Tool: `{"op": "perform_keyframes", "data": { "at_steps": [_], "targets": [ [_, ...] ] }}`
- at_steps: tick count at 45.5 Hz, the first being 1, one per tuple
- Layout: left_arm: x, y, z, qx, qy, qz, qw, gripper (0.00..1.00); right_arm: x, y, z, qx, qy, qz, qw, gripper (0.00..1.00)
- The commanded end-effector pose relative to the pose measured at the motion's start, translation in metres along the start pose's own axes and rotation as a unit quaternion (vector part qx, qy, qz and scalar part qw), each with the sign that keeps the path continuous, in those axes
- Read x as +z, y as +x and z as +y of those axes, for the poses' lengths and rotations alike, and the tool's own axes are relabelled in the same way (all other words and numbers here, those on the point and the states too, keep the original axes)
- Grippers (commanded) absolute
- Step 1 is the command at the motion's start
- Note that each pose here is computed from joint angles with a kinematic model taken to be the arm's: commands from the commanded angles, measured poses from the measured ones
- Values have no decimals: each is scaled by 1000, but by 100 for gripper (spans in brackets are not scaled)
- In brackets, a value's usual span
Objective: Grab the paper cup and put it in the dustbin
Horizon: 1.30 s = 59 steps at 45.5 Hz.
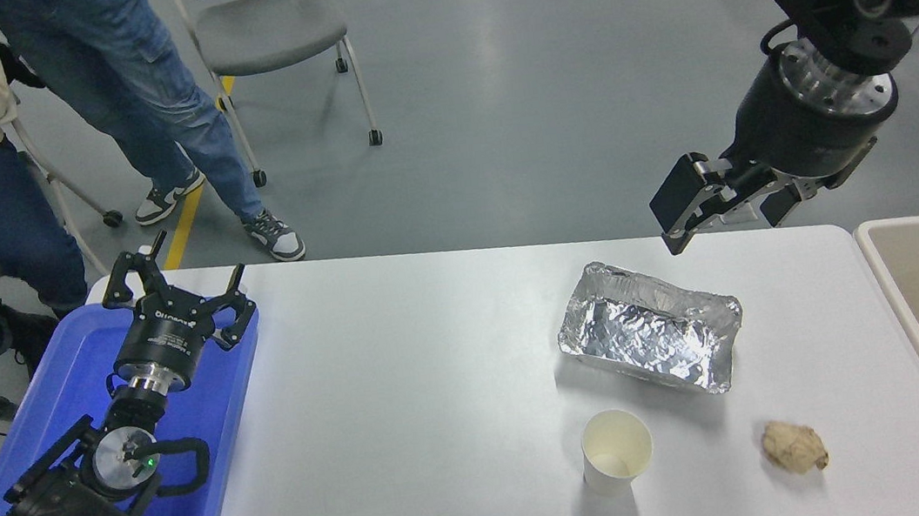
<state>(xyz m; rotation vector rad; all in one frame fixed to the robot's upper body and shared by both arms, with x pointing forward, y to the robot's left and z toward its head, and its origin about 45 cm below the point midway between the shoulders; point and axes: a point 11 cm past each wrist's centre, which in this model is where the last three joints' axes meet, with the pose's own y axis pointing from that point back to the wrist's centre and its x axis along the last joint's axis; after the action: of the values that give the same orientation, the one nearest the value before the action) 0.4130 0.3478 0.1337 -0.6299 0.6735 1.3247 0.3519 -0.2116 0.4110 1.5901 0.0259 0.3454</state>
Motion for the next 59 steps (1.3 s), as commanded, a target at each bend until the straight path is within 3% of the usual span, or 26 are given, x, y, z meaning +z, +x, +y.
{"op": "perform_keyframes", "data": {
  "at_steps": [1,17,29,46,59],
  "targets": [
    [1,-1,-1,-1,-1,1,1000,100,-8,-2,2,-5,-3,11,1000,100],
    [1,-1,-1,-1,-1,1,1000,100,-3,-7,-15,-26,1,3,1000,100],
    [1,-1,-1,-1,-1,1,1000,100,-4,-23,-59,-79,27,-6,996,100],
    [1,-1,-1,-1,-1,1,1000,100,-9,-31,-125,-44,60,-13,997,97],
    [1,-1,-1,-1,-1,1,1000,100,-15,-62,-186,-51,85,-24,995,98]
  ]
}}
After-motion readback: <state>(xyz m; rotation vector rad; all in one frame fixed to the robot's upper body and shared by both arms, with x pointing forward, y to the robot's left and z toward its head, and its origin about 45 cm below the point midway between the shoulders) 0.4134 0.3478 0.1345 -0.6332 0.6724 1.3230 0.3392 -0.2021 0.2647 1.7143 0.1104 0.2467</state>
